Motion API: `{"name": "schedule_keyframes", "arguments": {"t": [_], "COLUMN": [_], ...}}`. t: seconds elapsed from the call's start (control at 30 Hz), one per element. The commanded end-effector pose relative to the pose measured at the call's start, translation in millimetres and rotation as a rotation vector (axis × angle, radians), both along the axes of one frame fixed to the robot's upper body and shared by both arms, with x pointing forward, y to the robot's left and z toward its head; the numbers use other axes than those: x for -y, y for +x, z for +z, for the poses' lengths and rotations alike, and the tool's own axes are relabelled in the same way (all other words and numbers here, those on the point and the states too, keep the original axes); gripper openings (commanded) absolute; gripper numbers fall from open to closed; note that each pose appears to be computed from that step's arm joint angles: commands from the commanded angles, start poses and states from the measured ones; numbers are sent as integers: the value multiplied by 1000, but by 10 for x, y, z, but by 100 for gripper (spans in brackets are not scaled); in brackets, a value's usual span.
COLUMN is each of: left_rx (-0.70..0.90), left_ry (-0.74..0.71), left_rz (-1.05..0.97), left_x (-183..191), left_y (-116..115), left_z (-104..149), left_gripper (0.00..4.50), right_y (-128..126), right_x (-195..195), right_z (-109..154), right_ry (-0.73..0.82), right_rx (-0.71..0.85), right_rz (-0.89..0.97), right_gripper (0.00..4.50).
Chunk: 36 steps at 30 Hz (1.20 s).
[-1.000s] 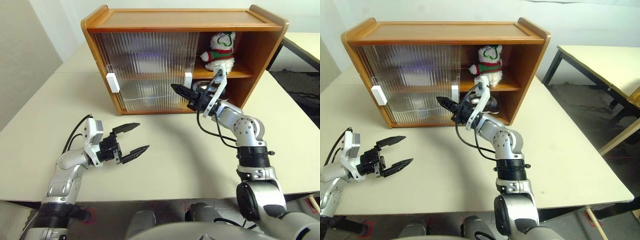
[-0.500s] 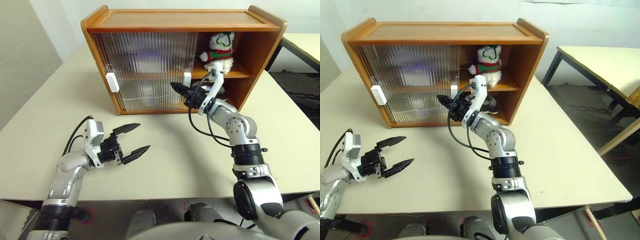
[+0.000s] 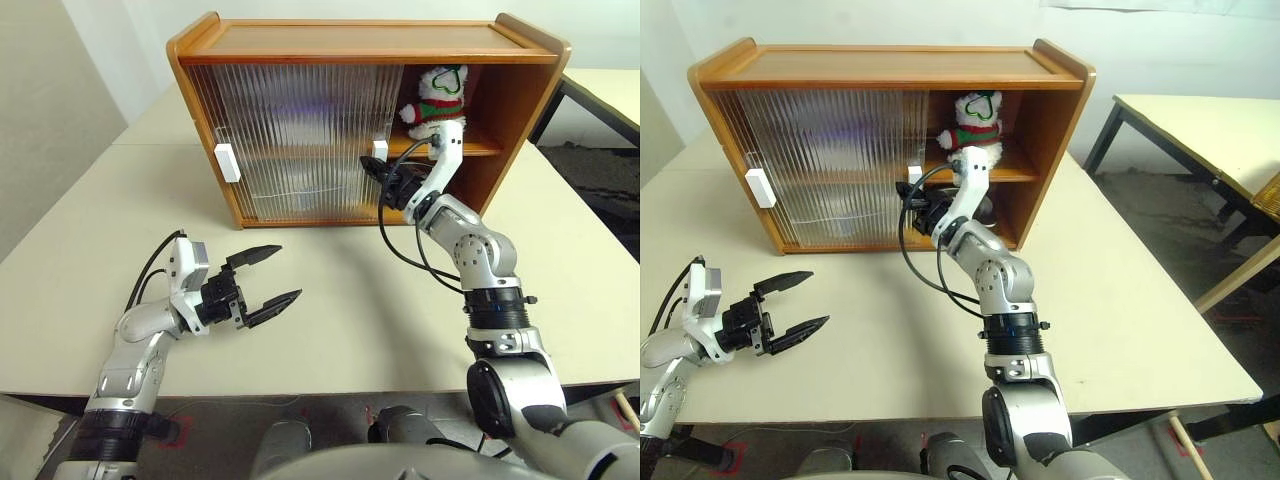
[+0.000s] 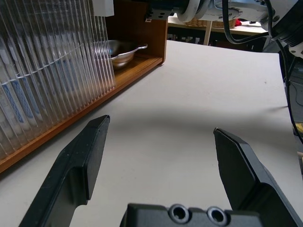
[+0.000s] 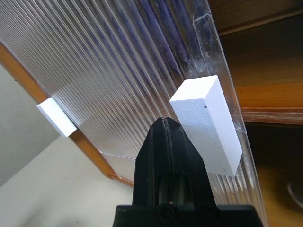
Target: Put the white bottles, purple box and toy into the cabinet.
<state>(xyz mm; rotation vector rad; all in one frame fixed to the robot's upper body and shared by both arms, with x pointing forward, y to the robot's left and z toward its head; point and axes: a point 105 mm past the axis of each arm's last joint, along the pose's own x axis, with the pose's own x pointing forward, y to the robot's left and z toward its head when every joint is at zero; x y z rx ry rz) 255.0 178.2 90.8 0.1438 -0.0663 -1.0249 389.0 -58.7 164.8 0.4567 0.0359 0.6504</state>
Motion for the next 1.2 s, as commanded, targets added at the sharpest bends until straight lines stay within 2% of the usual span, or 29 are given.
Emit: {"name": "schedule_keyframes", "arguments": {"t": [0.03, 0.3, 1.2], "left_rx": [-14, -16, -11], "left_ry": [2, 2, 8], "left_rz": [-10, -8, -5], "left_x": [8, -9, -69], "left_y": [-16, -4, 44], "left_z": [-24, -33, -28], "left_gripper": [450, 450, 450], "right_y": [86, 108, 146], "right_x": [241, 442, 1232], "right_z": [-26, -120, -154], "right_ry": [-28, -94, -225], "right_rx": [2, -4, 18], "right_rz": [-117, -181, -384], "right_gripper": [5, 5, 5]}}
